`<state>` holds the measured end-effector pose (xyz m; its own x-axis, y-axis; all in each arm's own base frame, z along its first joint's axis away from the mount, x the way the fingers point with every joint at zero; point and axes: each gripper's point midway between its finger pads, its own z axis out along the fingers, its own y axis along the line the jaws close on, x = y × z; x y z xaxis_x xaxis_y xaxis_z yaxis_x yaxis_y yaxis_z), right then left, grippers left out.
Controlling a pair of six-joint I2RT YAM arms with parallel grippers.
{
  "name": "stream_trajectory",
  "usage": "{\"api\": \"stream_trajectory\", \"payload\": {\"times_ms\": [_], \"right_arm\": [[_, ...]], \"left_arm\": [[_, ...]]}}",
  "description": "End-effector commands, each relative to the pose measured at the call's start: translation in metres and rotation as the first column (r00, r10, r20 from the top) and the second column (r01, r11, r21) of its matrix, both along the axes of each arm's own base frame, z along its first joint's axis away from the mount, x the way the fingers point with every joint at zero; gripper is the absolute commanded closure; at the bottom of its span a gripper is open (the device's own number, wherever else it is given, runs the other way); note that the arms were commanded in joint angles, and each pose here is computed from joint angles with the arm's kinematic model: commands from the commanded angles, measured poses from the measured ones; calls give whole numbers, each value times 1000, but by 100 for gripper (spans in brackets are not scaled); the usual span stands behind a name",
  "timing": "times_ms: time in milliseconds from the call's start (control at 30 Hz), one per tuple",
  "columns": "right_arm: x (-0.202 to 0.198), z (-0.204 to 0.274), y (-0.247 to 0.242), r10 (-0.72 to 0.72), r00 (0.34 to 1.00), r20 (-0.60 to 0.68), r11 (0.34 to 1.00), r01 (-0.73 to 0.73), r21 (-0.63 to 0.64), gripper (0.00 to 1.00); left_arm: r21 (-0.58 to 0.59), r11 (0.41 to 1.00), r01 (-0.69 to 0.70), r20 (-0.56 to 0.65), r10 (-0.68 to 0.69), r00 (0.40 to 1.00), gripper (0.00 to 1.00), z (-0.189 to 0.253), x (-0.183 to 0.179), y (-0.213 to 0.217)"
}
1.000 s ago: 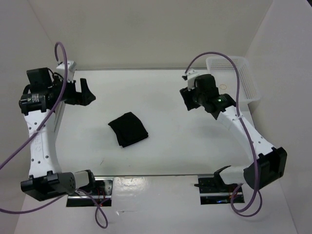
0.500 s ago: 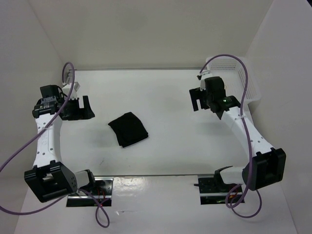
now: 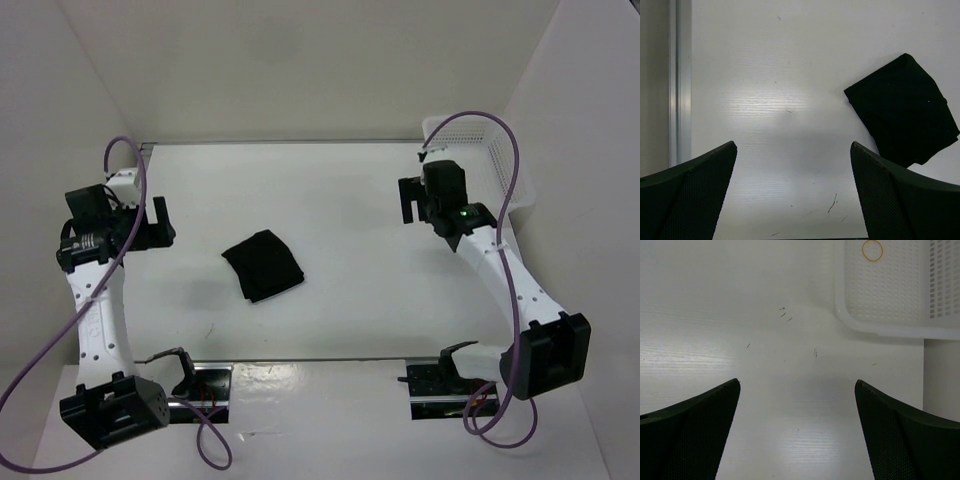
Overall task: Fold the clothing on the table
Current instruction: Fold the skirt
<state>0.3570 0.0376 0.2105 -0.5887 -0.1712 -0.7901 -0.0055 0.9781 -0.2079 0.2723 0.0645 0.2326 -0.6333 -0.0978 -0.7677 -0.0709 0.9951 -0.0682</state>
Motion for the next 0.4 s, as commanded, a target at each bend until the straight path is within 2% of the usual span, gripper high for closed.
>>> {"api": "stream_trajectory", "payload": {"times_ms": [0,367], "right_arm": [[8,23,-5,-50,993,108,999,48,23,1],[-3,44,0,-18,985,174,998,6,66,1]], "left_arm": [[3,999,-36,-8,36,999,0,-6,7,8],[18,999,-36,33,35,999,0,6,2,6]]}}
